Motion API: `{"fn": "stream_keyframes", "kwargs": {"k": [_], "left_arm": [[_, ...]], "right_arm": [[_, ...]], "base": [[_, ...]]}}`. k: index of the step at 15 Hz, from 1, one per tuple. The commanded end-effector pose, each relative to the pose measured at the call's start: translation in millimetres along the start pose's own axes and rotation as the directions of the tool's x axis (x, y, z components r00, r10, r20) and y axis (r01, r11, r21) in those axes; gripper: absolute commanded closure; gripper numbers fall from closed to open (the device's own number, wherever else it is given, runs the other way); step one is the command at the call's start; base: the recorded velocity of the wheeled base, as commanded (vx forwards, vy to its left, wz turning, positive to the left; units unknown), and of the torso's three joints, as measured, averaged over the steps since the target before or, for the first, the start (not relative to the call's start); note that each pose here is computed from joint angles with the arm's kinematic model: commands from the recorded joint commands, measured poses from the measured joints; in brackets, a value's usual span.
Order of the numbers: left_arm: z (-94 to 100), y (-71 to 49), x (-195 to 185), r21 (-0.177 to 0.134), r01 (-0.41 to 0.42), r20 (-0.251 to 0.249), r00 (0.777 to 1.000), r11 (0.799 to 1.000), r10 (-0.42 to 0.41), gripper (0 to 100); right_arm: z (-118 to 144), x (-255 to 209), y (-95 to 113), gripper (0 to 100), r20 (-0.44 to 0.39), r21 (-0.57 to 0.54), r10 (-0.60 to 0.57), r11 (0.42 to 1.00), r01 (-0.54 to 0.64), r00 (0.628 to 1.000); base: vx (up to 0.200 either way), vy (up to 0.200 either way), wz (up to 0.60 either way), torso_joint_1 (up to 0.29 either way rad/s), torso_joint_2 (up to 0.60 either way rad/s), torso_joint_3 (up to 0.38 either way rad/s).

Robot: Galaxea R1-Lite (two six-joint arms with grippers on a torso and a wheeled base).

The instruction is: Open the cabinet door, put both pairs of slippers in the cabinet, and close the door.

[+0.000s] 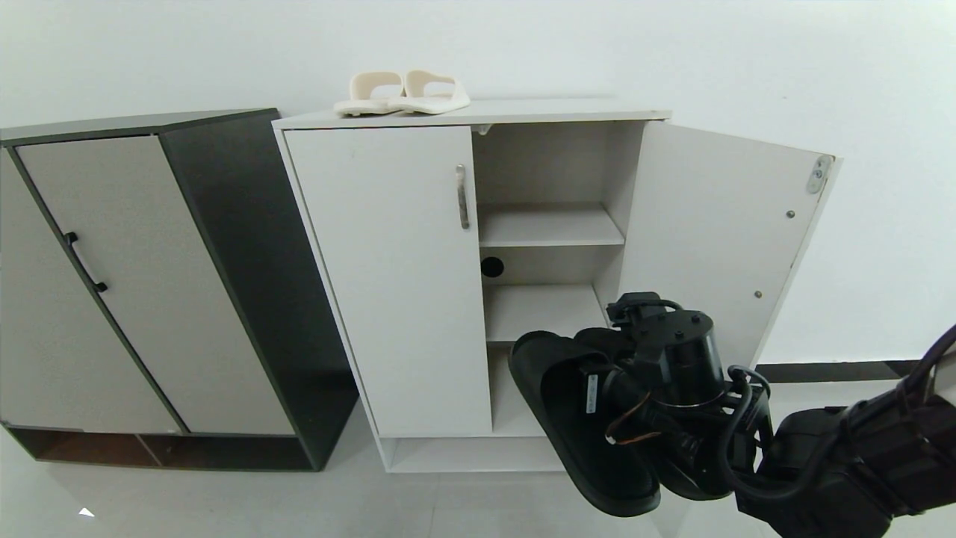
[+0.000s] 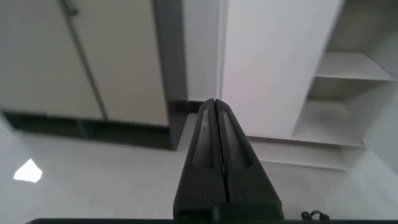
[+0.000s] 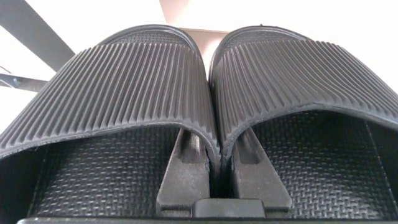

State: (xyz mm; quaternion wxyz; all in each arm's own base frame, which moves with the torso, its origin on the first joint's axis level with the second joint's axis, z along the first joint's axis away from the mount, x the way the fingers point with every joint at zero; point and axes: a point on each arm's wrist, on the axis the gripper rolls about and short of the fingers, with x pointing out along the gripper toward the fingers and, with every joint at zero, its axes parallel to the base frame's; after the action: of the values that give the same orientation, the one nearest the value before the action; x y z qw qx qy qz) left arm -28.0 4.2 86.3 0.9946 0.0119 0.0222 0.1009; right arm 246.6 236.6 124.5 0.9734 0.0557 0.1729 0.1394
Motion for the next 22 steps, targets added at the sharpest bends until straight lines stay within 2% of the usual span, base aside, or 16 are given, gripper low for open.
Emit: {"fn": "stream_keyframes", "kwargs": {"k": [1,2,3,4,7,8,9,10,11,13,15,18,22], "left_arm": [[-3.1,-0.8,0.2,0.022,0.039,0.020,0.999,0.999,-0.040,100],[-3.1,-4.0,0.8,-0.005,0.175,0.035,0.984,0.985,-0.175,100],[-4.2,-5.4,1.1,-0.049,0.231,0.039,0.973,0.972,-0.229,100],[-5.7,-5.7,2.0,-0.051,0.237,0.043,0.971,0.970,-0.235,100],[-5.3,-5.4,2.3,-0.046,0.219,0.051,0.975,0.975,-0.216,100],[-7.8,-4.3,3.4,-0.042,0.161,0.041,0.986,0.986,-0.160,100],[-8.6,-4.2,3.9,-0.038,0.150,0.039,0.988,0.988,-0.149,100],[-10.3,-3.9,4.4,0.004,0.131,0.034,0.991,0.991,-0.131,100],[-10.6,-4.1,4.5,0.006,0.138,0.035,0.990,0.990,-0.138,100],[-10.5,-4.2,4.6,0.006,0.141,0.038,0.989,0.990,-0.141,100],[-10.3,-4.2,4.7,-0.039,0.141,0.042,0.989,0.989,-0.140,100],[-10.3,-4.2,4.7,-0.037,0.141,0.042,0.989,0.989,-0.140,100],[-10.5,-4.2,4.7,-0.028,0.144,0.041,0.989,0.989,-0.143,100]], "right_arm": [[-0.7,-0.6,-0.2,100,-0.001,0.000,0.001,1.000,-0.001,1.000],[-1.5,-1.0,-0.6,100,0.002,0.000,0.004,1.000,-0.004,1.000],[-1.5,-0.5,0.3,100,0.016,0.005,0.010,1.000,-0.010,1.000],[-2.4,-1.4,0.7,100,0.021,0.006,0.014,1.000,-0.015,1.000],[-4.8,-2.5,2.5,100,0.016,0.000,0.025,1.000,-0.025,1.000],[-4.8,-2.8,3.0,100,0.017,0.000,0.027,1.000,-0.027,0.999],[-4.8,-2.8,3.0,100,0.017,0.002,0.027,1.000,-0.027,0.999],[-5.9,-3.0,2.5,100,0.013,-0.002,0.026,1.000,-0.026,1.000],[-8.2,-3.8,1.8,100,0.006,-0.005,0.025,1.000,-0.025,1.000],[-9.9,-4.9,2.5,100,0.005,-0.005,0.029,1.000,-0.029,1.000],[-16.6,1.4,7.0,100,-0.016,-0.012,0.042,0.999,-0.043,0.999],[-45.3,21.0,13.5,100,-0.089,-0.010,0.030,0.999,-0.031,0.996],[-48.1,45.2,24.2,100,-0.090,-0.010,0.023,1.000,-0.024,0.996]], "base": [[0.000,0.000,0.00,0.000,0.00,0.000],[0.000,0.000,0.00,0.000,0.00,0.000],[0.000,0.000,0.00,0.000,0.00,0.000],[0.000,0.000,0.00,0.000,0.00,0.000],[0.000,0.000,0.00,0.000,0.00,0.000],[0.000,0.000,0.00,0.000,0.00,0.000],[0.000,0.000,0.00,0.000,0.00,0.000],[0.000,0.000,0.00,0.000,0.00,0.000],[0.000,0.000,0.00,0.000,0.00,0.000],[0.000,0.000,0.00,0.000,0.00,0.000],[0.000,0.000,0.00,0.000,0.00,0.000],[0.000,0.000,0.00,0.000,0.00,0.000],[0.000,0.000,0.00,-0.001,0.00,-0.018]]}}
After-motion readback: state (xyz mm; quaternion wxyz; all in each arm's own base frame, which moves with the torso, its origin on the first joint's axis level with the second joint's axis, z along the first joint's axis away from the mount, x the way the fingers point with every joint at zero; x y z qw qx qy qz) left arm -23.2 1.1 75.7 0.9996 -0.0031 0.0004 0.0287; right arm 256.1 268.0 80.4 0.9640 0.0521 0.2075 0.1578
